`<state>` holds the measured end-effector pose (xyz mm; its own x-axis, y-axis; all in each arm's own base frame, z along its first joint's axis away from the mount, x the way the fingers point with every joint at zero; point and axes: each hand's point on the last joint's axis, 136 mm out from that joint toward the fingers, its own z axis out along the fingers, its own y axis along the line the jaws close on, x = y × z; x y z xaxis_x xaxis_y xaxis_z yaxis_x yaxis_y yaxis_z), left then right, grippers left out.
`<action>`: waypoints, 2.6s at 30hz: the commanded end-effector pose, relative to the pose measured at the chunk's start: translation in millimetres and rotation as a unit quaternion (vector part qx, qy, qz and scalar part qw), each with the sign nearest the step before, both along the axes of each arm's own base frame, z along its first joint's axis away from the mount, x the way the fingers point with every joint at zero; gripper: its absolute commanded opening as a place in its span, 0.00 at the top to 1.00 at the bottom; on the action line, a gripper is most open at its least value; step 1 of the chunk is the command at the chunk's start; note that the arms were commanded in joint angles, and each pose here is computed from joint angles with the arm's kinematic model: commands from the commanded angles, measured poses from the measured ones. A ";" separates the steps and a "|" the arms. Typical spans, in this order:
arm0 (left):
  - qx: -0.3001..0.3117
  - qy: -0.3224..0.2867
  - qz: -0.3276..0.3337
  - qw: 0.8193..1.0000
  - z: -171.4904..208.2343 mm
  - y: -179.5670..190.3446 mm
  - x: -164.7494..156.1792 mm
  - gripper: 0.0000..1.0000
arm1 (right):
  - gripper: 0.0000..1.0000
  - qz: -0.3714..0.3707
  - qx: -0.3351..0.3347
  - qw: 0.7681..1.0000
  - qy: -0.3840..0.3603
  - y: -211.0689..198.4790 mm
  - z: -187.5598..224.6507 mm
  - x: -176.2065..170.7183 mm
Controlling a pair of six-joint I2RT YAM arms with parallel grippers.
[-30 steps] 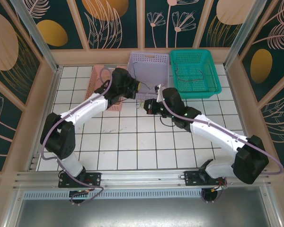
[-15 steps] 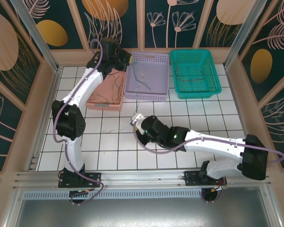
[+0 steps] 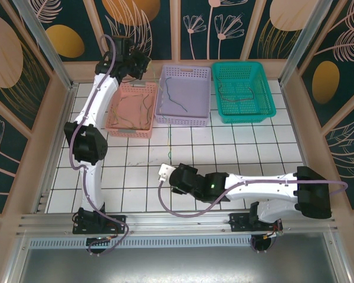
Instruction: Untangle the cables
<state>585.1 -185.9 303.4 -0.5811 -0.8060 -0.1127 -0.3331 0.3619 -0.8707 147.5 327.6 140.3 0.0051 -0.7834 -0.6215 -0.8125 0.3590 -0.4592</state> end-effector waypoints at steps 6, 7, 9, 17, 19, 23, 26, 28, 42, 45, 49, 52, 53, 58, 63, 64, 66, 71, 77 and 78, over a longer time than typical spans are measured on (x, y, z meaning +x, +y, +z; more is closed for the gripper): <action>0.108 -0.196 0.098 0.970 95.2 99.1 35.8 1.00 | 1.00 0.017 0.016 1.000 0.000 -23.4 14.2 -20.9; 0.113 -0.194 0.107 0.969 94.1 110.4 37.5 1.00 | 1.00 0.008 0.042 0.999 -0.007 -25.4 28.1 -18.9; 0.123 -0.175 0.120 0.969 84.6 128.7 38.2 1.00 | 1.00 -0.025 0.099 0.995 -0.022 -31.9 58.4 -9.6; 0.163 -0.029 0.084 0.983 -1.7 142.3 11.4 1.00 | 1.00 -0.231 0.419 0.878 -0.010 -102.6 209.0 81.4; 0.167 -0.012 0.065 0.984 -15.0 134.2 -3.9 1.00 | 1.00 -0.274 0.478 0.834 -0.015 -126.4 235.5 106.7; 0.194 0.003 0.041 0.980 -29.8 125.5 -37.7 1.00 | 1.00 -0.297 0.562 0.772 -0.018 -160.4 277.4 149.0; 0.227 0.017 0.042 0.973 -40.0 134.5 -57.3 1.00 | 1.00 -0.268 0.596 0.757 -0.017 -181.0 301.3 171.3; 0.254 0.014 0.050 0.966 -35.3 143.5 -62.5 1.00 | 1.00 -0.250 0.582 0.774 -0.008 -185.1 303.4 183.1; 0.269 -0.001 0.001 0.963 -15.6 121.8 -89.9 1.00 | 1.00 -0.269 0.641 0.719 0.021 -243.1 297.0 208.2; 0.265 -0.005 -0.046 0.963 -25.6 86.1 -108.8 1.00 | 1.00 -0.289 0.683 0.670 0.033 -271.5 304.5 225.0; 0.247 -0.014 -0.099 0.964 -38.0 36.4 -145.4 1.00 | 1.00 -0.340 0.725 0.598 0.031 -321.1 314.8 252.7; 0.223 0.000 -0.123 0.967 -60.7 9.6 -177.2 1.00 | 1.00 -0.381 0.754 0.534 0.032 -361.7 311.0 275.2; 0.218 0.005 -0.125 0.968 -68.9 5.8 -186.6 1.00 | 1.00 -0.388 0.765 0.513 0.034 -372.8 308.7 281.0; 0.213 0.024 -0.105 0.971 -98.2 19.7 -227.6 1.00 | 1.00 -0.438 0.789 0.429 0.042 -421.0 294.0 309.2; 0.226 0.031 -0.098 0.969 -106.9 33.6 -249.0 1.00 | 1.00 -0.443 0.810 0.376 0.070 -437.7 281.3 327.9; 0.230 0.032 -0.096 0.968 -108.1 36.5 -252.0 1.00 | 1.00 -0.445 0.814 0.366 0.076 -438.8 278.2 329.9; 0.237 0.033 -0.087 0.967 -109.7 42.1 -255.8 1.00 | 1.00 -0.447 0.822 0.345 0.082 -443.4 271.5 332.0; 0.258 0.027 -0.062 0.964 -107.9 56.4 -260.1 1.00 | 1.00 -0.457 0.832 0.301 0.092 -455.9 258.4 332.7; 0.293 0.014 -0.048 0.955 -98.8 66.6 -254.5 1.00 | 1.00 -0.466 0.825 0.303 0.102 -455.1 255.6 333.7; 0.297 0.012 -0.047 0.954 -97.6 67.5 -253.2 1.00 | 1.00 -0.469 0.823 0.306 0.101 -454.5 254.9 332.1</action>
<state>343.1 -177.5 245.4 -0.6886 -0.5644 -0.4553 -0.1031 0.6977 -0.7089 482.4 -35.7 351.7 -0.2423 0.9691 -0.0460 0.1426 0.0825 0.9863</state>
